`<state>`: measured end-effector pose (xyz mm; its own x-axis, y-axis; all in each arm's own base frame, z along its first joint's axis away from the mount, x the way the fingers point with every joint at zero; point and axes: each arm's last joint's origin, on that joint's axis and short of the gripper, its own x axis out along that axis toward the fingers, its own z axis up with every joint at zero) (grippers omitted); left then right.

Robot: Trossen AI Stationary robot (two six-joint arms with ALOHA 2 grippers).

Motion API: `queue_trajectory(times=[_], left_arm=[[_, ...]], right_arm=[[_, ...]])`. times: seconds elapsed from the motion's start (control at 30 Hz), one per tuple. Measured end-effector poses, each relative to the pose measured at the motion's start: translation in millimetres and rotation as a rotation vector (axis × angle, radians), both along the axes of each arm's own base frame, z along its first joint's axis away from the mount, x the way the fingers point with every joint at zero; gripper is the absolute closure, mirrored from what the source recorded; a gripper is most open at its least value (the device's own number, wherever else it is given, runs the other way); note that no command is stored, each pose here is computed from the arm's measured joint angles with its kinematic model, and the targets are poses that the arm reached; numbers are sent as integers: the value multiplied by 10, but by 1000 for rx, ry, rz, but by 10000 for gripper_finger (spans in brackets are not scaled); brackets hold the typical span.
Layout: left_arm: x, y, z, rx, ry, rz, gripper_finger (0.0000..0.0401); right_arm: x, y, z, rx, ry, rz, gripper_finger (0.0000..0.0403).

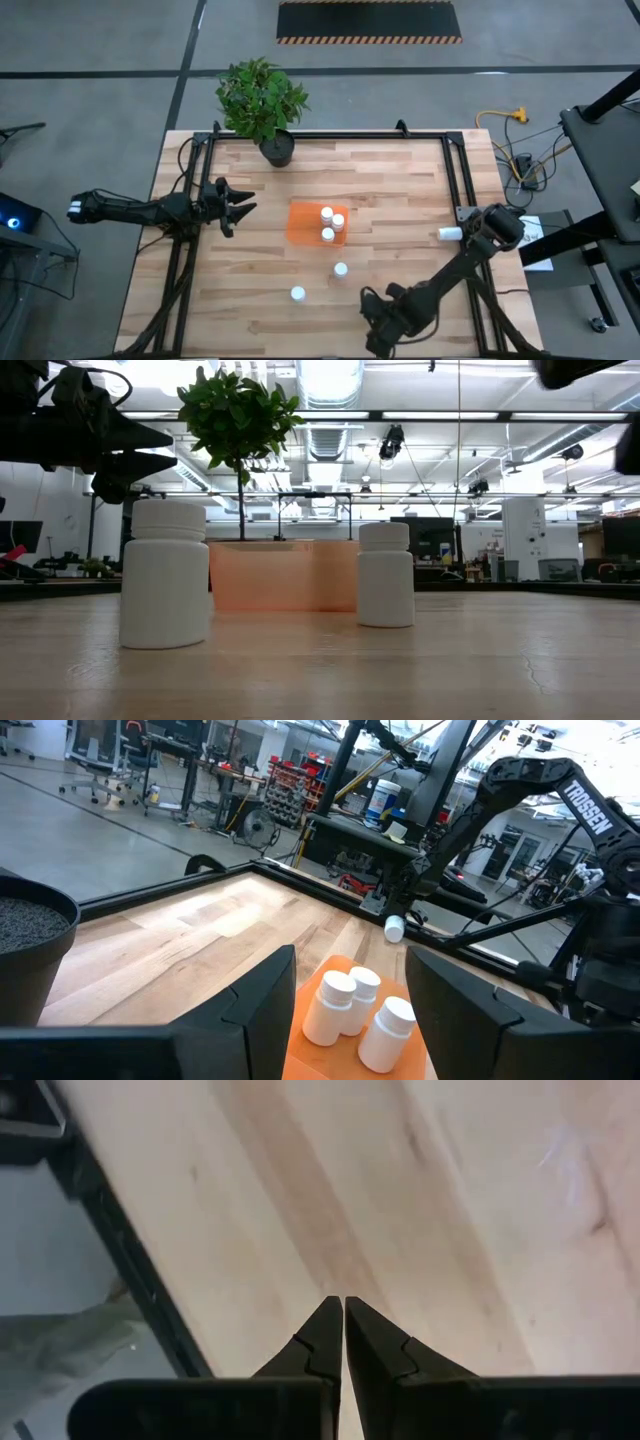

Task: Pick and place pill bottles into a basket
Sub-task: Put the white pill bottle into the orange container

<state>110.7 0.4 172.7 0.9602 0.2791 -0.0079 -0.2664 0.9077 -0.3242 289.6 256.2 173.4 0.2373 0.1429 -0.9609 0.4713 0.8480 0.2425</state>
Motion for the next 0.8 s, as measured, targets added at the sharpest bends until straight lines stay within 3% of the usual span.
queue_trajectory(times=[0.27,0.63,0.8], left_arm=[[0,0,0,0,0,0,228],[0,0,0,0,0,0,228],[0,0,0,0,0,0,228]], right_arm=[[198,-230,13,4,-2,-89,394],[437,-439,124,47,-36,-482,394],[610,-570,163,30,10,-546,394]])
